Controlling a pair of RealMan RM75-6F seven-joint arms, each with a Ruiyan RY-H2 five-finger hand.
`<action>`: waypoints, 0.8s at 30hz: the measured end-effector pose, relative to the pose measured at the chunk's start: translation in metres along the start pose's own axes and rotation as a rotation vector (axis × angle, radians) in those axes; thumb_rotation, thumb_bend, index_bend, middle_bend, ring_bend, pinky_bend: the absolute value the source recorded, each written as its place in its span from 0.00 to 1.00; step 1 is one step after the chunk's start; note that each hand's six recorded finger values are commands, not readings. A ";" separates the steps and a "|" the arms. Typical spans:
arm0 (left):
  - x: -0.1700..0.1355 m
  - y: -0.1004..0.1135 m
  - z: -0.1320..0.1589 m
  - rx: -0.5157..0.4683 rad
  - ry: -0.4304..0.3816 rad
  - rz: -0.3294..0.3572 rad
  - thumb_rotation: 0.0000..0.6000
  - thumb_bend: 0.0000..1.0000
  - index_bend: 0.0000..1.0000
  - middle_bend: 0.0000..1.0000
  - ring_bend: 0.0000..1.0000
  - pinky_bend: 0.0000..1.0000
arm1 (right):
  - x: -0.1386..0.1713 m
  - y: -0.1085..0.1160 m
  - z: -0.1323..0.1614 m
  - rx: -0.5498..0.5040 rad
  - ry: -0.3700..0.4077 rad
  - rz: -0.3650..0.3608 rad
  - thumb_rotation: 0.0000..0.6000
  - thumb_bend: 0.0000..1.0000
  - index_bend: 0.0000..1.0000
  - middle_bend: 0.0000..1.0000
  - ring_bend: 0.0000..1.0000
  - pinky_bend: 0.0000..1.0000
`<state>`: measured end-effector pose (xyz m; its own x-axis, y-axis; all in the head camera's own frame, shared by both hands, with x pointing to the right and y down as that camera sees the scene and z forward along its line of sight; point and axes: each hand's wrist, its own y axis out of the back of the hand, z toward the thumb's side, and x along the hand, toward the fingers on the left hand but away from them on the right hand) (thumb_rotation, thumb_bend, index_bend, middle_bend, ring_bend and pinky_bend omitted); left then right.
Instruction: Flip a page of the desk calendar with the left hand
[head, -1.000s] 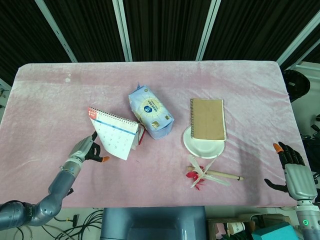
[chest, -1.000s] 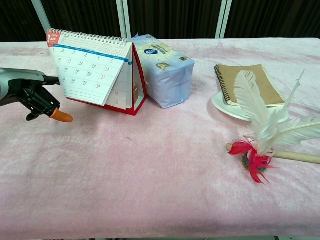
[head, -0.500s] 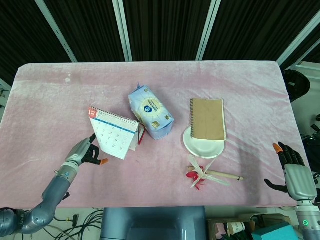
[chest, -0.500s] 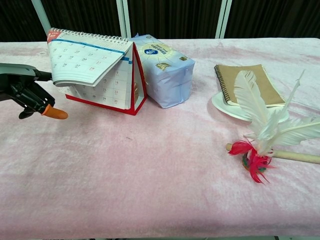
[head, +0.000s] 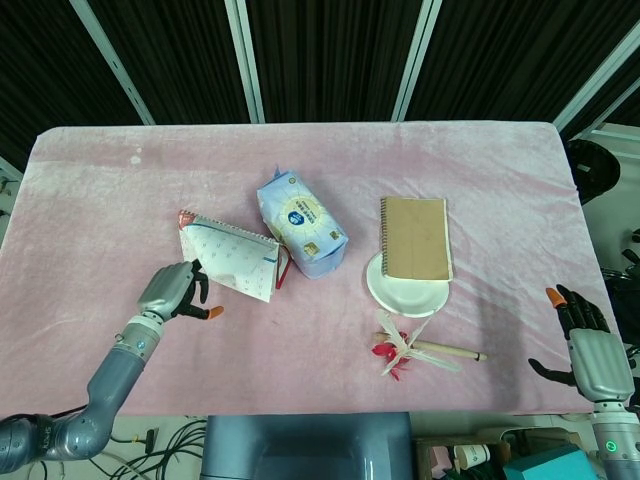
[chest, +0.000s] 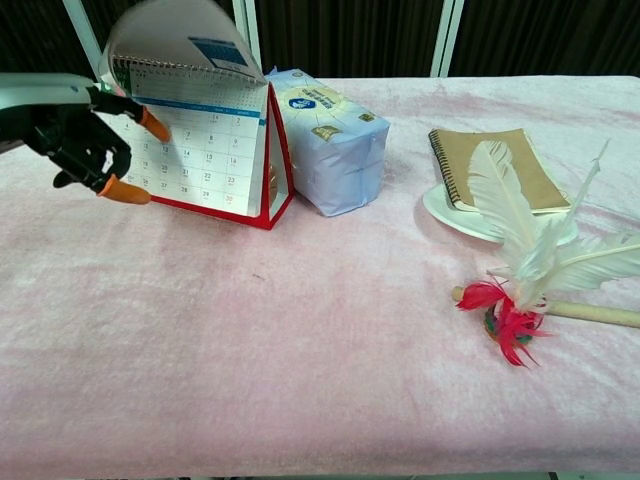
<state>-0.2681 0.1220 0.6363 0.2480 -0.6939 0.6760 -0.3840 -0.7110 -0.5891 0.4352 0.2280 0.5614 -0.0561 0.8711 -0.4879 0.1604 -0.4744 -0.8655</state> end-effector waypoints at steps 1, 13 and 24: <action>0.000 0.003 0.007 0.026 -0.034 0.023 1.00 0.19 0.23 0.67 0.71 0.75 | 0.000 0.000 0.000 0.000 0.000 0.000 1.00 0.09 0.00 0.00 0.00 0.07; -0.010 0.041 0.062 0.263 -0.306 0.319 1.00 0.19 0.18 0.49 0.49 0.53 | 0.001 0.000 0.000 -0.001 0.002 0.001 1.00 0.09 0.00 0.00 0.00 0.07; 0.026 0.053 0.053 0.449 -0.203 0.291 1.00 0.00 0.00 0.15 0.10 0.13 | 0.000 0.000 -0.001 -0.004 -0.005 0.000 1.00 0.10 0.00 0.00 0.00 0.07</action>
<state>-0.2353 0.0604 0.5988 0.3716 -0.8447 0.3851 -0.0579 -0.4351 -0.8985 0.4362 0.2281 0.5612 -0.0612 0.8702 -0.4889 0.1647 -0.4743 -0.8648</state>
